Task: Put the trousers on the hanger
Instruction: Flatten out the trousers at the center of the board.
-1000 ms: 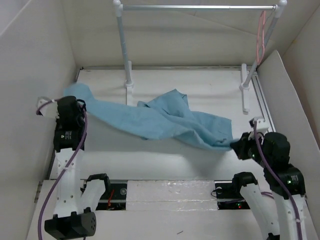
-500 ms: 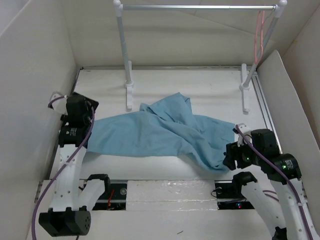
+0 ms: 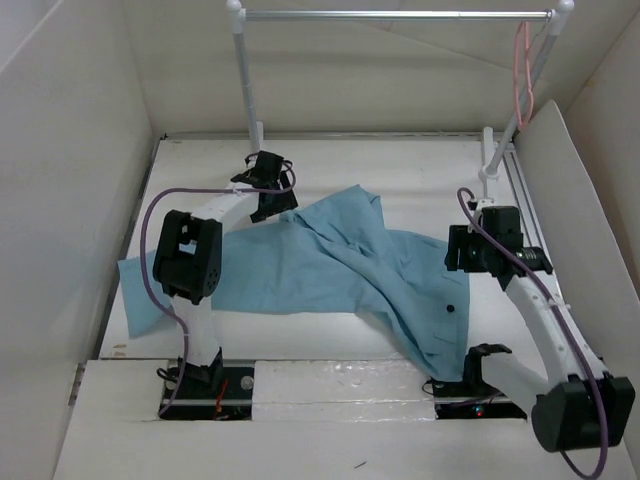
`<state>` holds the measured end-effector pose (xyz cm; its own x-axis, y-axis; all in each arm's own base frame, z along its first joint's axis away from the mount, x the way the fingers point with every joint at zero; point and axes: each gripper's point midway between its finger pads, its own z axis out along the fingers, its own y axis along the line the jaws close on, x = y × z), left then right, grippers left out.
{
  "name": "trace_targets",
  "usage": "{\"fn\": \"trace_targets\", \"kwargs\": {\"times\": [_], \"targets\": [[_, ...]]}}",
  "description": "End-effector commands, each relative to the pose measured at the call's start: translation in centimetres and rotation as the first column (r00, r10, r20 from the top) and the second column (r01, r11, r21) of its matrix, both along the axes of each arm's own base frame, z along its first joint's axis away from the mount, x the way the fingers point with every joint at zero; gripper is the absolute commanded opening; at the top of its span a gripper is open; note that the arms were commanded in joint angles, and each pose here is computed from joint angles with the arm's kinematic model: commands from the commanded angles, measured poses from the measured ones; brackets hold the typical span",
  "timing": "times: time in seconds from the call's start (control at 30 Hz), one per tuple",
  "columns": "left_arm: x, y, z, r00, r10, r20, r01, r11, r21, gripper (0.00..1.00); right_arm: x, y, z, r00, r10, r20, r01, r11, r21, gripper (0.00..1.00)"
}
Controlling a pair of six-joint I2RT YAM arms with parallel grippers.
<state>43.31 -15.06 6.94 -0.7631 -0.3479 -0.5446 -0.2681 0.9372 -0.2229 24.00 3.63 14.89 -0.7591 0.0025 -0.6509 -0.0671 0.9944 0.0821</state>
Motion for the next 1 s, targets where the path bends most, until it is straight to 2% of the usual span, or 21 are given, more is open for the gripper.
{"fn": "trace_targets", "kwargs": {"times": [0.0, 0.03, 0.1, 0.13, 0.23, 0.27, 0.3, 0.37, 0.4, 0.57, 0.63, 0.67, 0.73, 0.77, 0.8, 0.87, 0.97], "targets": [[3.9, -0.1, 2.7, 0.996, -0.054, 0.076, 0.056, 0.998, -0.020, 0.72, 5.3, -1.4, -0.9, 0.988, -0.114, 0.103, 0.107, 0.992, 0.066, 0.65], [4.8, -0.5, 1.9, 0.996, -0.069, 0.057, 0.070, 0.997, -0.013, 0.73, 6.2, -3.0, -1.6, 0.982, -0.154, 0.112, 0.147, 0.987, 0.065, 0.66], [4.9, -1.1, 1.2, 0.993, -0.114, 0.035, 0.115, 0.993, -0.020, 0.74, 7.1, -4.1, -3.9, 0.984, -0.169, 0.051, 0.164, 0.982, 0.091, 0.67], [5.2, -1.3, 1.1, 0.992, -0.121, 0.040, 0.122, 0.992, -0.019, 0.74, 8.4, -5.3, -3.8, 0.977, -0.191, 0.094, 0.181, 0.978, 0.103, 0.67], [5.8, -1.9, 0.4, 0.986, -0.164, 0.038, 0.165, 0.986, -0.023, 0.75, 10.3, -6.2, -5.4, 0.975, -0.210, 0.080, 0.200, 0.973, 0.114, 0.67], [5.4, -1.8, -0.8, 0.986, -0.168, -0.004, 0.168, 0.986, -0.014, 0.75, 11.1, -6.8, -5.3, 0.972, -0.220, 0.083, 0.211, 0.971, 0.113, 0.68], [5.3, -1.7, -1.2, 0.984, -0.177, -0.013, 0.177, 0.984, -0.007, 0.75, 11.5, -6.8, -7.0, 0.976, -0.215, 0.032, 0.210, 0.969, 0.128, 0.68], [5.0, -1.6, -1.9, 0.983, -0.180, -0.025, 0.180, 0.984, -0.003, 0.75, 13.2, -6.7, -7.3, 0.979, -0.197, 0.049, 0.186, 0.968, 0.169, 0.68], [4.6, -2.2, -2.0, 0.980, -0.197, -0.034, 0.196, 0.980, -0.039, 0.74, 13.5, -6.4, -7.7, 0.982, -0.183, 0.038, 0.172, 0.964, 0.200, 0.67], [3.3, -2.0, -2.1, 0.979, -0.201, -0.045, 0.197, 0.978, -0.076, 0.70, 13.9, -6.0, -10.1, 0.979, -0.204, -0.028, 0.205, 0.949, 0.241, 0.63], [2.7, -1.8, -2.2, 0.978, -0.200, -0.053, 0.195, 0.978, -0.074, 0.69, 13.7, -6.0, -10.7, 0.976, -0.217, -0.025, 0.215, 0.939, 0.269, 0.40], [2.5, -1.7, -2.5, 0.978, -0.199, -0.059, 0.195, 0.978, -0.073, 0.69, 13.5, -5.9, -10.9, 0.976, -0.217, -0.028, 0.216, 0.933, 0.287, 0.33], [2.1, -1.6, -3.0, 0.976, -0.199, -0.085, 0.193, 0.979, -0.070, 0.68, 12.8, -6.6, -11.0, 0.970, -0.241, -0.031, 0.238, 0.917, 0.320, 0.07], [1.8, -1.7, -3.5, 0.975, -0.197, -0.102, 0.190, 0.978, -0.082, 0.64, 12.7, -7.0, -9.2, 0.968, -0.249, 0.027, 0.229, 0.923, 0.307, 0.00], [1.8, -1.7, -3.5, 0.975, -0.198, -0.099, 0.190, 0.978, -0.083, 0.64, 12.7, -7.0, -9.2, 0.968, -0.249, 0.027, 0.229, 0.924, 0.307, 0.00], [1.4, -2.0, -3.6, 0.976, -0.192, -0.106, 0.181, 0.978, -0.104, 0.57, 13.0, -8.0, -6.5, 0.959, -0.265, 0.101, 0.231, 0.937, 0.261, 0.00], [0.7, -2.3, -3.8, 0.973, -0.195, -0.120, 0.179, 0.974, -0.136, 0.35, 13.5, -9.1, -3.9, 0.954, -0.262, 0.148, 0.225, 0.946, 0.232, 0.00]]}}
